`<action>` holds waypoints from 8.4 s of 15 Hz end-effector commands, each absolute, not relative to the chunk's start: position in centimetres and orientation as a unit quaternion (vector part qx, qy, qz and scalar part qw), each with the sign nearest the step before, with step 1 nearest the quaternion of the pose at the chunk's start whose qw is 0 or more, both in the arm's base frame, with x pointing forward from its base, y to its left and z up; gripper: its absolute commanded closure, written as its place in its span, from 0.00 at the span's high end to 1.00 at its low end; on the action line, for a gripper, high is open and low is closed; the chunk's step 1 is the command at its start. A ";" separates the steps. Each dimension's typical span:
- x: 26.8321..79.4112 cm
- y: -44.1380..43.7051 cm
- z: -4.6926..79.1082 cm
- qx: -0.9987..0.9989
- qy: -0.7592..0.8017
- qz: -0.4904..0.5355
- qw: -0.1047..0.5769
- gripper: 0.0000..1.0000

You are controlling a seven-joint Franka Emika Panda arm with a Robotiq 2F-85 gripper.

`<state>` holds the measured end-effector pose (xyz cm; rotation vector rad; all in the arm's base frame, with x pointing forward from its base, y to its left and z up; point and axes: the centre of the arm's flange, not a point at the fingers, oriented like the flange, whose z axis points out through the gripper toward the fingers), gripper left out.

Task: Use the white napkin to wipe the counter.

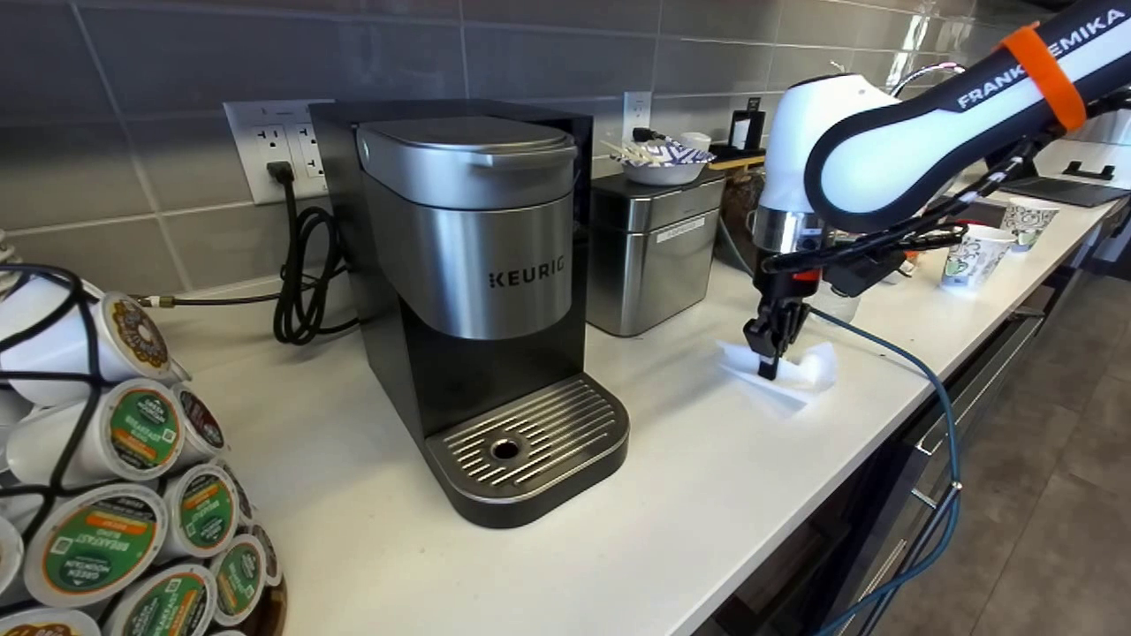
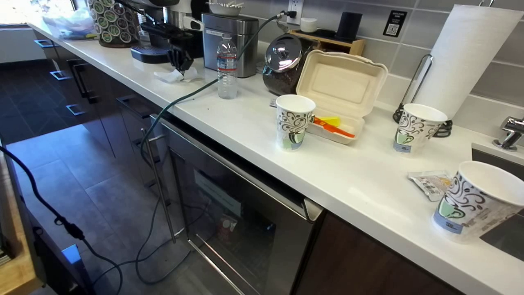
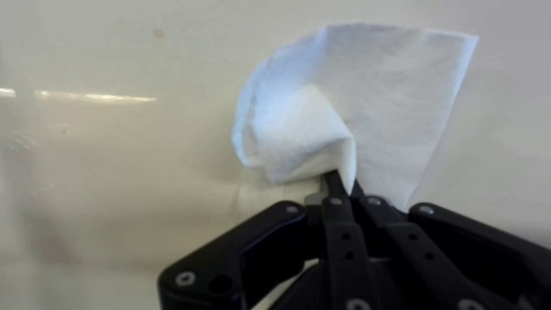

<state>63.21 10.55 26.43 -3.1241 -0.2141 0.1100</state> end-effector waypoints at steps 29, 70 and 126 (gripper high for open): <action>73.2 15.3 23.5 -0.963 0.004 -0.267 0.037 0.00; 64.0 2.0 26.8 -0.990 0.082 -0.036 -0.108 0.00; 51.9 6.4 41.6 -0.966 -0.209 -0.110 0.107 1.00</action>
